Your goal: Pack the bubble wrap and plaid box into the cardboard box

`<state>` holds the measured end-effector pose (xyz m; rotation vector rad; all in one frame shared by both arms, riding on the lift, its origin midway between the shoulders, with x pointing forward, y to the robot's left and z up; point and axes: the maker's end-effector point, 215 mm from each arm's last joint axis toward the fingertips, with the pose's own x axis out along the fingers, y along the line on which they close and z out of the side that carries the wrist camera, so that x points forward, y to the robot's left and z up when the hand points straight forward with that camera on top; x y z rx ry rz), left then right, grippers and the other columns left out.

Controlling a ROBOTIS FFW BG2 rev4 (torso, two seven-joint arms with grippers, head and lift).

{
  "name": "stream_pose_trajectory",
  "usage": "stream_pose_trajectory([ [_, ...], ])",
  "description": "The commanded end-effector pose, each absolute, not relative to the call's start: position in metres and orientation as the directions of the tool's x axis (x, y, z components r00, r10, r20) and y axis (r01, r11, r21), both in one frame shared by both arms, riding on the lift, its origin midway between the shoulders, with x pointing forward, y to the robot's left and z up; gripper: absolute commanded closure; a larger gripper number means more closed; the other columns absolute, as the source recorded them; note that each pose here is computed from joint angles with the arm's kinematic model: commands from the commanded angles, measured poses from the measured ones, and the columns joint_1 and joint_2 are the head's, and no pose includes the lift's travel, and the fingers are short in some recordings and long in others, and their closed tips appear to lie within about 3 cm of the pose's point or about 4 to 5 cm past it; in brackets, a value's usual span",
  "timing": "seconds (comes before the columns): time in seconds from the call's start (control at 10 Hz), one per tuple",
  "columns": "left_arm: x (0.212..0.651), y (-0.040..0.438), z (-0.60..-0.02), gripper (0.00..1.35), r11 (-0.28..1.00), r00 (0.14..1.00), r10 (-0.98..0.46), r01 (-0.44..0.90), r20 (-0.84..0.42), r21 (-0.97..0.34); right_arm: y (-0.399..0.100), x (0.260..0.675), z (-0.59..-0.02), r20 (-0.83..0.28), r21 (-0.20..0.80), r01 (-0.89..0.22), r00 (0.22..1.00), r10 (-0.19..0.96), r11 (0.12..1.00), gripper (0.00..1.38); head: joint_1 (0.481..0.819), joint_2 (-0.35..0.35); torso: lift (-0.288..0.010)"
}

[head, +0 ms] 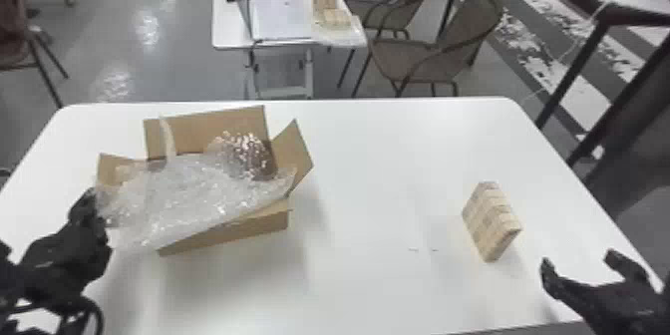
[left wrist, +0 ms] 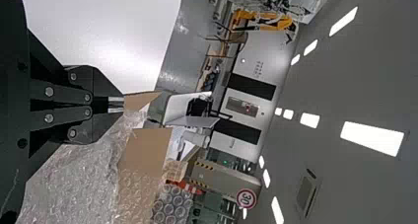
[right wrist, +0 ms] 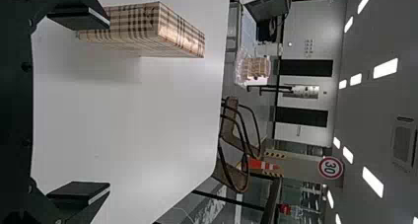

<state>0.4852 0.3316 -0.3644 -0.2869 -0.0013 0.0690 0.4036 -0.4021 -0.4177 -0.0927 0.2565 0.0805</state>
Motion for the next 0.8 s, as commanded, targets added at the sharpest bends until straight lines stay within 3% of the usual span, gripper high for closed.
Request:
stream_pose_trajectory([
  [0.0,0.486,0.330,-0.365,1.21,0.956,0.998,0.066,-0.066,-0.009,-0.284,-0.400,0.411,-0.424,-0.268,-0.076,-0.101,0.960,0.077,0.992,0.14,0.695,-0.089,-0.120],
  [0.7,0.489,0.326,-0.365,1.20,0.956,0.998,0.060,-0.059,-0.008,-0.289,-0.343,0.440,-0.453,-0.332,-0.006,-0.237,0.917,0.222,0.971,0.14,0.695,-0.049,-0.120],
])
